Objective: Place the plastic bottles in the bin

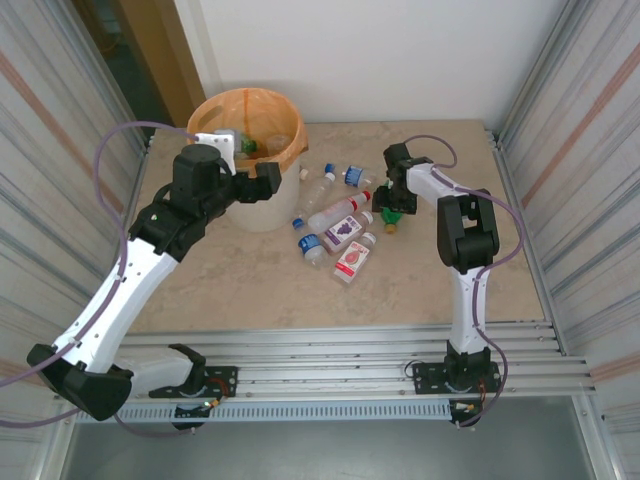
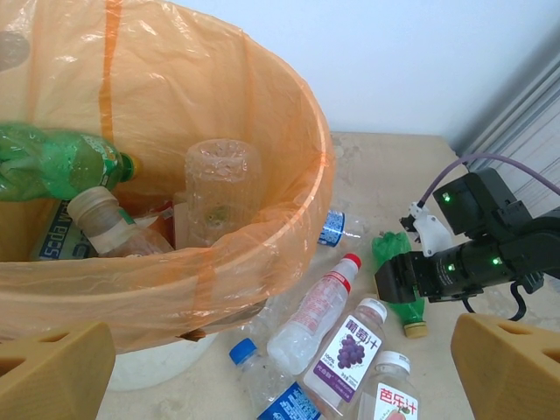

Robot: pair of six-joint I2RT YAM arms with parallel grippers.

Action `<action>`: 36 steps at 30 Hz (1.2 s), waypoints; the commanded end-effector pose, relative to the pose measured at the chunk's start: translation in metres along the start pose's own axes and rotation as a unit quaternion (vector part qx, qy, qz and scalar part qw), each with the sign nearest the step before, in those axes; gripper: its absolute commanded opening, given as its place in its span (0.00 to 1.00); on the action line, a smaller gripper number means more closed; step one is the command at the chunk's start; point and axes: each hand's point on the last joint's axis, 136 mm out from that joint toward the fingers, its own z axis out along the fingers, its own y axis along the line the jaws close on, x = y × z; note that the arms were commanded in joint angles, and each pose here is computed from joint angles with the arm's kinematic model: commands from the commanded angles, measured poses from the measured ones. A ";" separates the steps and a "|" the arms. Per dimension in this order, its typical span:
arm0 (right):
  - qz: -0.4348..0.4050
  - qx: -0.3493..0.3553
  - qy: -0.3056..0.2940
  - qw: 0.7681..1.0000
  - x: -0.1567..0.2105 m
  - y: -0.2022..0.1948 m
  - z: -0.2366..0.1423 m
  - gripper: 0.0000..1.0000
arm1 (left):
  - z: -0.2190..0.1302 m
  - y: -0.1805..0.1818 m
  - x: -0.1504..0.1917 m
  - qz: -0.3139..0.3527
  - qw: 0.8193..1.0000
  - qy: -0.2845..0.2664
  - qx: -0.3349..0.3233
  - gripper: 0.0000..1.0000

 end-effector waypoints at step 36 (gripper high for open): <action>-0.119 -0.138 -0.299 0.937 0.019 0.094 -0.247 0.12 | -0.015 -0.015 -0.010 -0.029 0.998 -0.029 0.057 0.99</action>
